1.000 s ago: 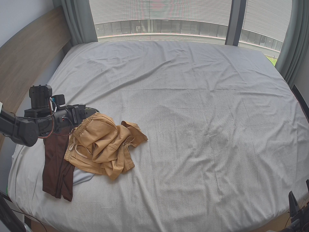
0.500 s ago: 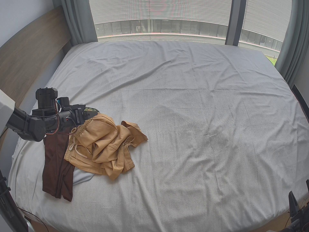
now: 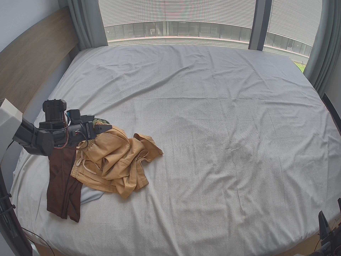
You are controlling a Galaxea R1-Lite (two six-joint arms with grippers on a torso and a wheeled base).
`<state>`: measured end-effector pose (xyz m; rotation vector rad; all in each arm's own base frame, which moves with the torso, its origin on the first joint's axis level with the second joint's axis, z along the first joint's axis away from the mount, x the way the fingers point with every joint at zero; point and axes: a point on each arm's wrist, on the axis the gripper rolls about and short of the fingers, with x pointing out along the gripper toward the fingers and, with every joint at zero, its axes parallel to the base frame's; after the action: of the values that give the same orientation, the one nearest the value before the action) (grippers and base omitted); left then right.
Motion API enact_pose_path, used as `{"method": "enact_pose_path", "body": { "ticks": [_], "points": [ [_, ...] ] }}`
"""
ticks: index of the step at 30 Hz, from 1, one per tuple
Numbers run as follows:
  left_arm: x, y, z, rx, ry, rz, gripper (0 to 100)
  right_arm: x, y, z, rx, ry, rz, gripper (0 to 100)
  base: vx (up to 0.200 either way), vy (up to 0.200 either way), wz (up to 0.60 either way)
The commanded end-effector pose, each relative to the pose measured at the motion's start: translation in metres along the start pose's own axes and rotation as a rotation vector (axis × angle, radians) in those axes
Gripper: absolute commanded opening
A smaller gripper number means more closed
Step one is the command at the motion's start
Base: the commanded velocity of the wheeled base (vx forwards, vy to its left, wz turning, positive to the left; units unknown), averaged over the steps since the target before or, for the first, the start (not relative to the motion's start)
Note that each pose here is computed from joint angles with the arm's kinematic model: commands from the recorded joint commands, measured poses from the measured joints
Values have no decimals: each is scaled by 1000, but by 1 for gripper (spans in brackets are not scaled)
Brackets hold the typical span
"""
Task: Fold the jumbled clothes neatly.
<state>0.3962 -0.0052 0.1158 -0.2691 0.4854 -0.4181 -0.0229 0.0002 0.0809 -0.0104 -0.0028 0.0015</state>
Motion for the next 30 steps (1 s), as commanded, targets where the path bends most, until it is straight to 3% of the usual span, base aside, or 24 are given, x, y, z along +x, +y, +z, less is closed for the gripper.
{"method": "enact_pose_path", "body": {
  "ticks": [1, 29, 30],
  "points": [
    [6, 2, -5, -4, 13, -5, 100, 0, 0, -5, 0, 1, 0, 100, 0, 0, 0],
    [39, 8, -3, 16, -1, -37, 100, 0, 0, -5, -2, 1, -1, 100, 0, 0, 0],
    [39, 8, -3, 16, -1, -37, 0, 0, 0, -5, -2, 1, -1, 100, 0, 0, 0]
  ]
}}
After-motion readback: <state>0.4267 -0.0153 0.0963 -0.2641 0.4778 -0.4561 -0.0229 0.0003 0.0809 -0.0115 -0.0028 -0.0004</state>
